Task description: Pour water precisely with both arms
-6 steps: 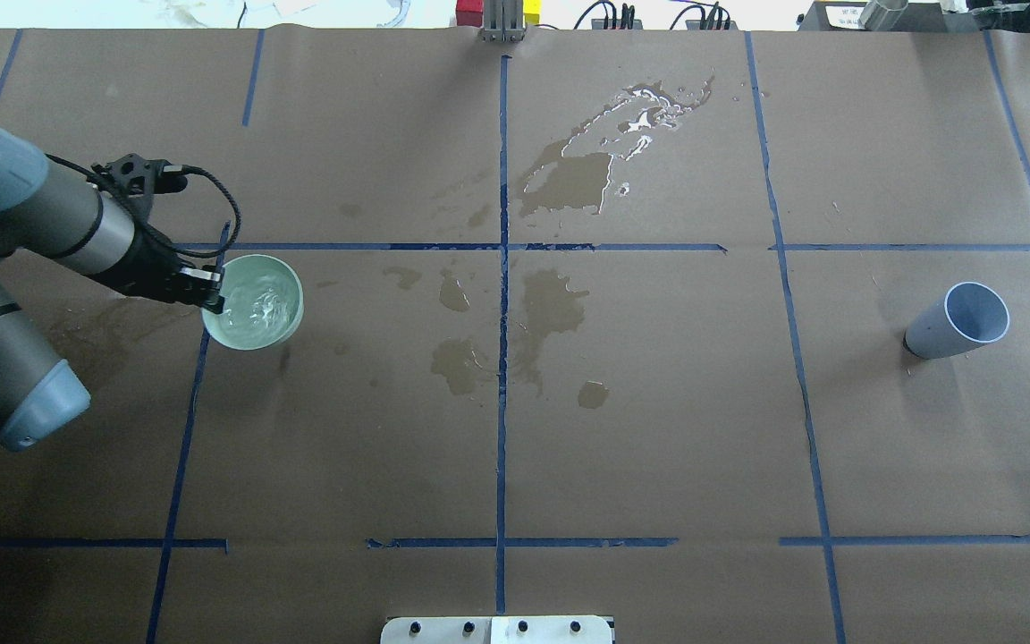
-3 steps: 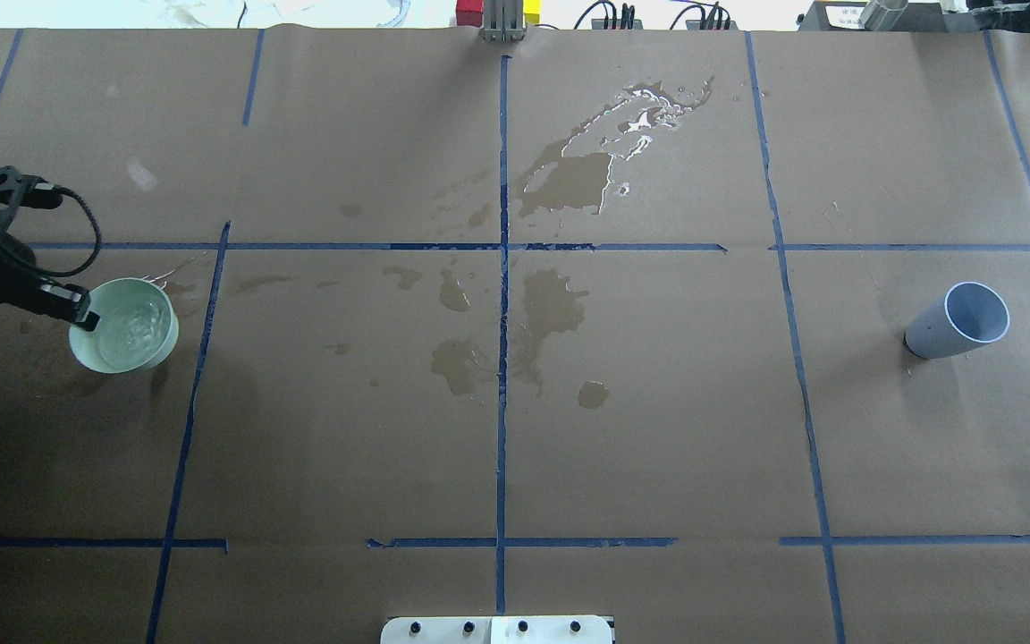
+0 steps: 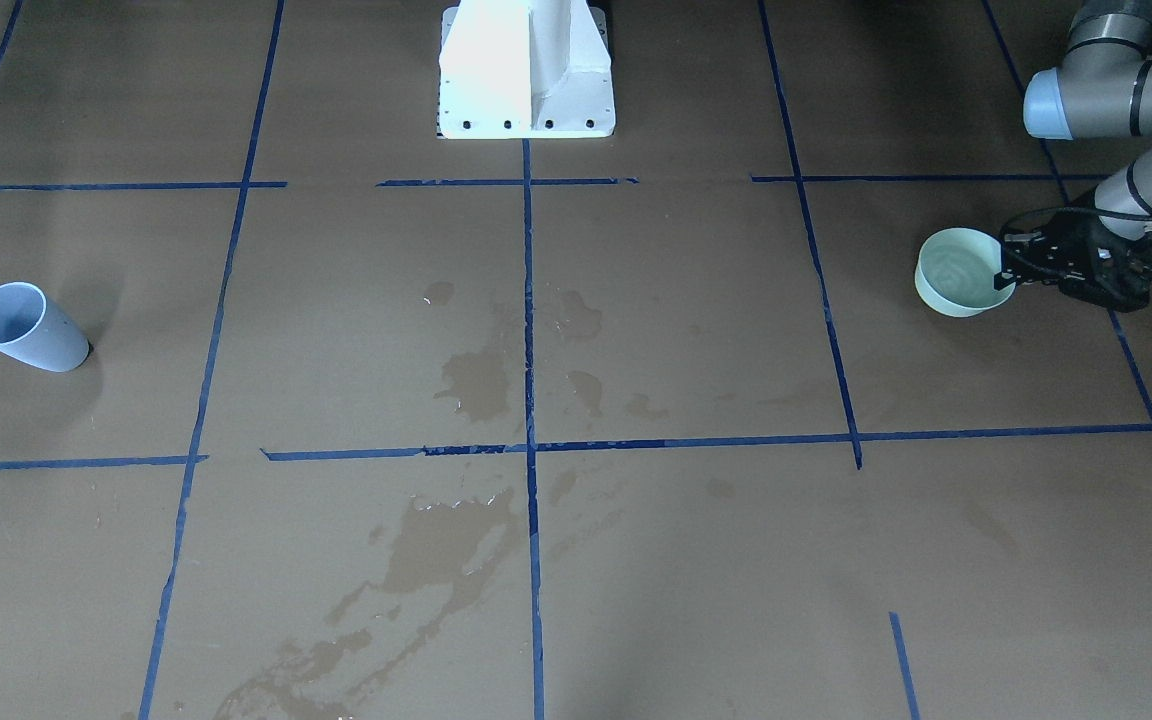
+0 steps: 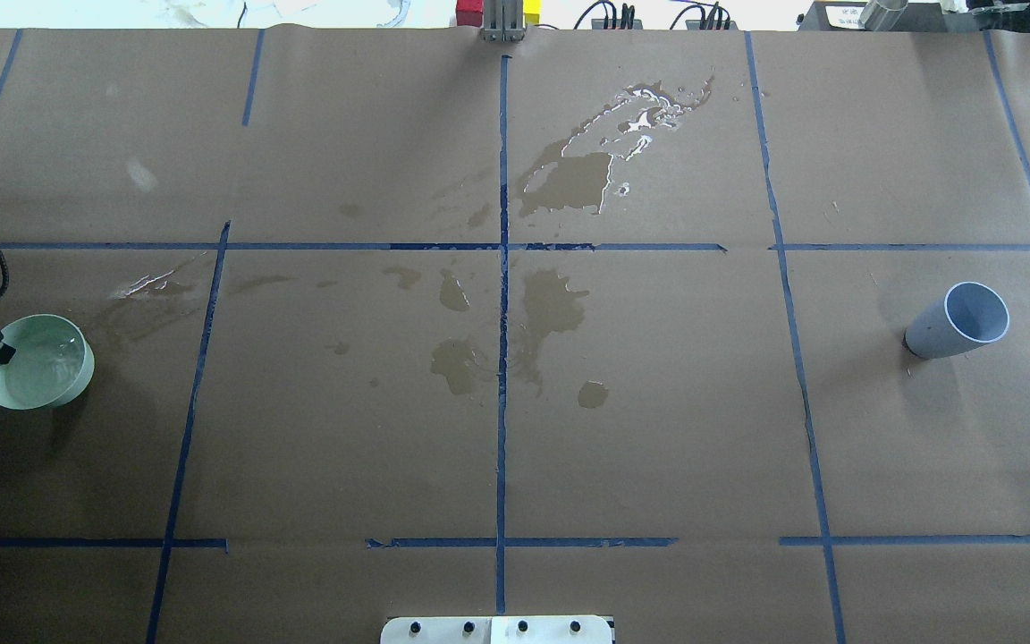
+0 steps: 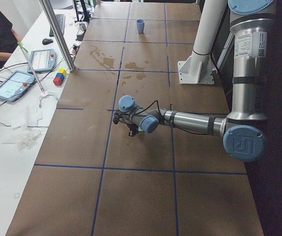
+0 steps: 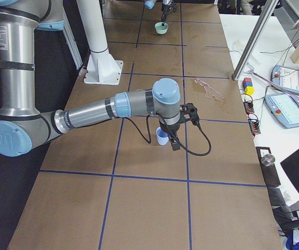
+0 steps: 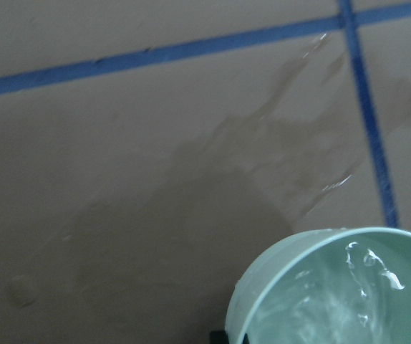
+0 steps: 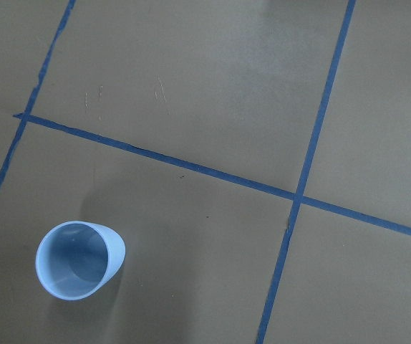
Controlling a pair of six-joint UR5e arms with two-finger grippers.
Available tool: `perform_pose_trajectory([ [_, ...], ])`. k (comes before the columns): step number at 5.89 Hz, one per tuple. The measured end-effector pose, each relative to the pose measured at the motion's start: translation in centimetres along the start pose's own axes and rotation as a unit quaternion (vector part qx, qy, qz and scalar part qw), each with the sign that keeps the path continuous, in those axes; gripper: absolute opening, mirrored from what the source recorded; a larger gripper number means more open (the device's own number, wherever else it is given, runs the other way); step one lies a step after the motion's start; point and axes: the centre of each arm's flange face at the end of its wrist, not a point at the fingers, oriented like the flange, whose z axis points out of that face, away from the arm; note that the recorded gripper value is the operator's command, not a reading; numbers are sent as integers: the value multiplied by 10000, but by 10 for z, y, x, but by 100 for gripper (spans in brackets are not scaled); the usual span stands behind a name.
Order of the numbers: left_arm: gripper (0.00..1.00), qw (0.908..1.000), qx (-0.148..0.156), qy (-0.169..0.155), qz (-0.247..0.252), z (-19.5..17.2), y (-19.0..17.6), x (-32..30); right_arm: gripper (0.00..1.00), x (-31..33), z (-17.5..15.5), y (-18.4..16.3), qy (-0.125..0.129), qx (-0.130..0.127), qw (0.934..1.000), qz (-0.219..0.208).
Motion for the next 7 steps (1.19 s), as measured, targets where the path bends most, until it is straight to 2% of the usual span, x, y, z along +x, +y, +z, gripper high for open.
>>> perform_pose_trajectory([
  [2, 1, 9999, -75, -42, -65, 14, 3, -19, 100, 2, 5, 13, -73, -55, 9999, 66],
  [5, 5, 9998, 113, -51, -168, 3, -10, -31, 100, -3, 3, 23, -105, -48, 9999, 73],
  [6, 10, 9997, 151, -45, -182, 1, -16, -30, 100, -3, 3, 26, -106, -52, 9999, 90],
  [7, 30, 9997, 152, -47, -192, 2, -20, -30, 100, -3, 2, 28, -106, -55, 9999, 101],
])
